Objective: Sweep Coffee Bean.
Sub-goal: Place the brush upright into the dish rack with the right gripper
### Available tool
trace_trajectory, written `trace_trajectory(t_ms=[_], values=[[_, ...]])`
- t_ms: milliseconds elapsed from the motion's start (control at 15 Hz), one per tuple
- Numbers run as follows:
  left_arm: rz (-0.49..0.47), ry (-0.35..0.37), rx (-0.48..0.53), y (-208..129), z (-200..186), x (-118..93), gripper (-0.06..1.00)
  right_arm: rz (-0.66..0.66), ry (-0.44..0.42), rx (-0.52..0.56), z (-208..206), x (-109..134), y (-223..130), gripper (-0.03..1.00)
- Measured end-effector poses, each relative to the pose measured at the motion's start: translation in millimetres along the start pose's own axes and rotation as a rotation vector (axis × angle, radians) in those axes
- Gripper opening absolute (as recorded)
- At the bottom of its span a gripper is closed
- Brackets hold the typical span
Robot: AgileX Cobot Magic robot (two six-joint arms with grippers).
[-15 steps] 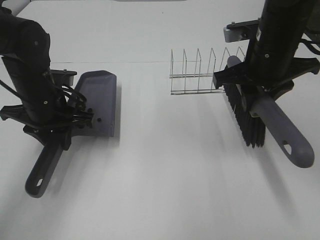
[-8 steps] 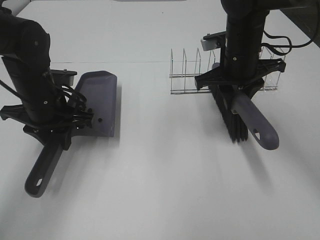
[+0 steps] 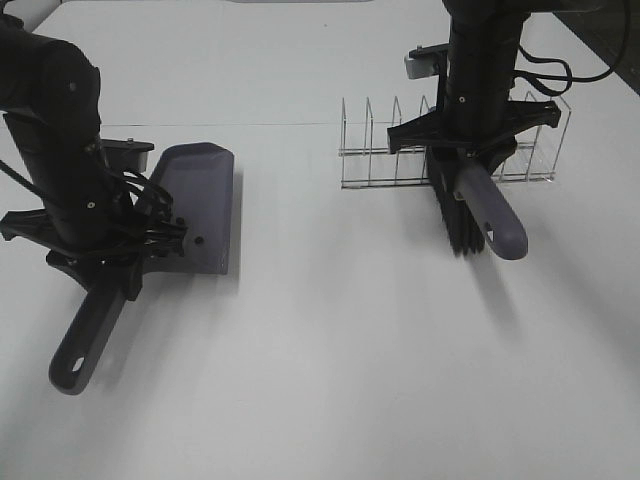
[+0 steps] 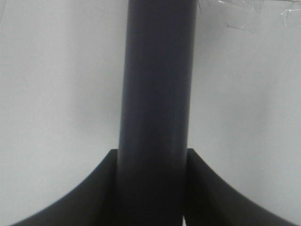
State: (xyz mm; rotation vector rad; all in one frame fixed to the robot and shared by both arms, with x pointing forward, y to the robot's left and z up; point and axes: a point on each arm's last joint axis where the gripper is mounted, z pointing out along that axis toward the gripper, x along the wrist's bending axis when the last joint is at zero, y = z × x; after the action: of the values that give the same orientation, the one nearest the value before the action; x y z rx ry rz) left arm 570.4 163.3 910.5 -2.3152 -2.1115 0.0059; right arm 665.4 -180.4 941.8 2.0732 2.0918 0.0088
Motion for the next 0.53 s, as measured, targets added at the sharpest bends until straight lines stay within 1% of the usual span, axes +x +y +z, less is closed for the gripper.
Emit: trace_trajectory(t_ms=[200,533], values=[[0.000,0.000,0.000,0.0,0.0,0.0,0.33,0.037,0.059,-0.057,5.8,-14.4,11.2,0.29],[0.000,0.000,0.000,0.0,0.0,0.0,0.33,0.034,0.090,-0.134,6.1,-18.4,19.8,0.29]])
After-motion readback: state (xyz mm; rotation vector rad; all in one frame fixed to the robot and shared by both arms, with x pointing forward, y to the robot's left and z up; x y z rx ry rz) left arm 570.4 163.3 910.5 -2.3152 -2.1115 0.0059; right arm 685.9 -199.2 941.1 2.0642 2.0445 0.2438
